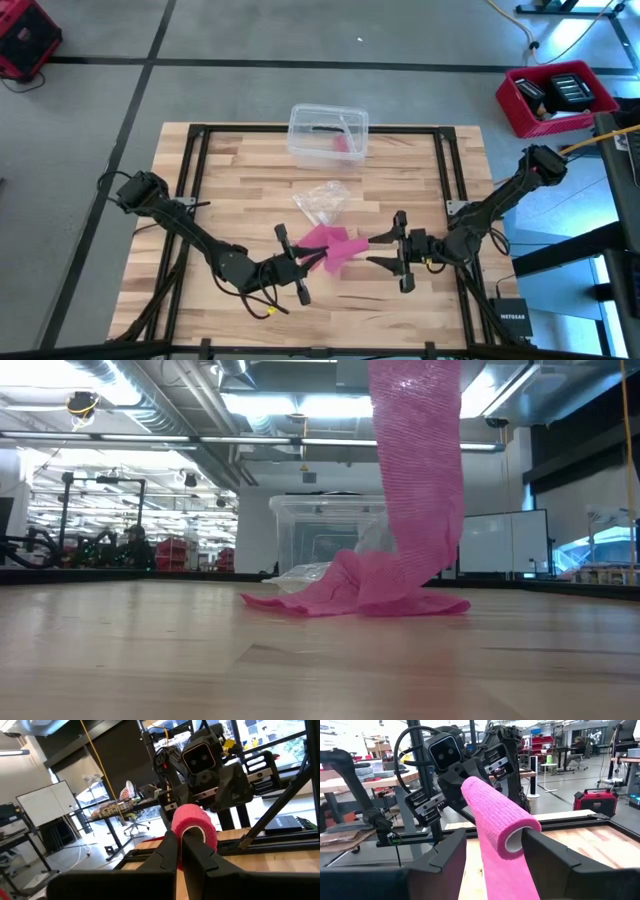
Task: Roll bandage
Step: Roll the pink bandage
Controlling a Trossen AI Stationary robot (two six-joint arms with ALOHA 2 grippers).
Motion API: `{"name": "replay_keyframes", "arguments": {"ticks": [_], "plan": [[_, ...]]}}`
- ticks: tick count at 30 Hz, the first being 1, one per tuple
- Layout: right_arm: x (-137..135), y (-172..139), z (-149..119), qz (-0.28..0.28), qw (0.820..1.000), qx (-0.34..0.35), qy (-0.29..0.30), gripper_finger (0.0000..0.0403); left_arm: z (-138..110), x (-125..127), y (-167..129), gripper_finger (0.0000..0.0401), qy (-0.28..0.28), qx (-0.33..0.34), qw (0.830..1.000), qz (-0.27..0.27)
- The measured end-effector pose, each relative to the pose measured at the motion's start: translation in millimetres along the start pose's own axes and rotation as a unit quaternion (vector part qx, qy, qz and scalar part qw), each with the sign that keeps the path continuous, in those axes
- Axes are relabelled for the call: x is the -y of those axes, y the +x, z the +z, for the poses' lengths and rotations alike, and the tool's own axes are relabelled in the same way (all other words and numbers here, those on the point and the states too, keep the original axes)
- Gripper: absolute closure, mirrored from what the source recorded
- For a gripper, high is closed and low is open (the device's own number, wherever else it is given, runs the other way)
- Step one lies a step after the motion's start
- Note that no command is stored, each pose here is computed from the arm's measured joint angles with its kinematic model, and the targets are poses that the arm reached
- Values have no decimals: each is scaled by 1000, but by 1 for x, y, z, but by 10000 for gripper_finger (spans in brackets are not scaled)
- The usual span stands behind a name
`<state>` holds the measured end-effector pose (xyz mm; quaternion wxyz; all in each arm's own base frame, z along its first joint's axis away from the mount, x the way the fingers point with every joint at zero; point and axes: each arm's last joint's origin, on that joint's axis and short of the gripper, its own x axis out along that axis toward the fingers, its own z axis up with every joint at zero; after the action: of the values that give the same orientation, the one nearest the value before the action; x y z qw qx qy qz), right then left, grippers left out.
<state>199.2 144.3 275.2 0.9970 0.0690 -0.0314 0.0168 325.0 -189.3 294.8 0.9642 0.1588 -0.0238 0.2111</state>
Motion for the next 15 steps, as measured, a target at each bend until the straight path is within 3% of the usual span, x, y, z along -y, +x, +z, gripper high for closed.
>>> {"name": "replay_keyframes", "arguments": {"ticks": [12, 15], "plan": [[5, 7, -2, 41, 999, -7, -11, 211, -2, -5, 11, 401, -22, 21, 999, -39], [5, 8, -2, 42, 999, -6, -24, 231, -2, -5, 11, 401, -21, 21, 999, -39]]}}
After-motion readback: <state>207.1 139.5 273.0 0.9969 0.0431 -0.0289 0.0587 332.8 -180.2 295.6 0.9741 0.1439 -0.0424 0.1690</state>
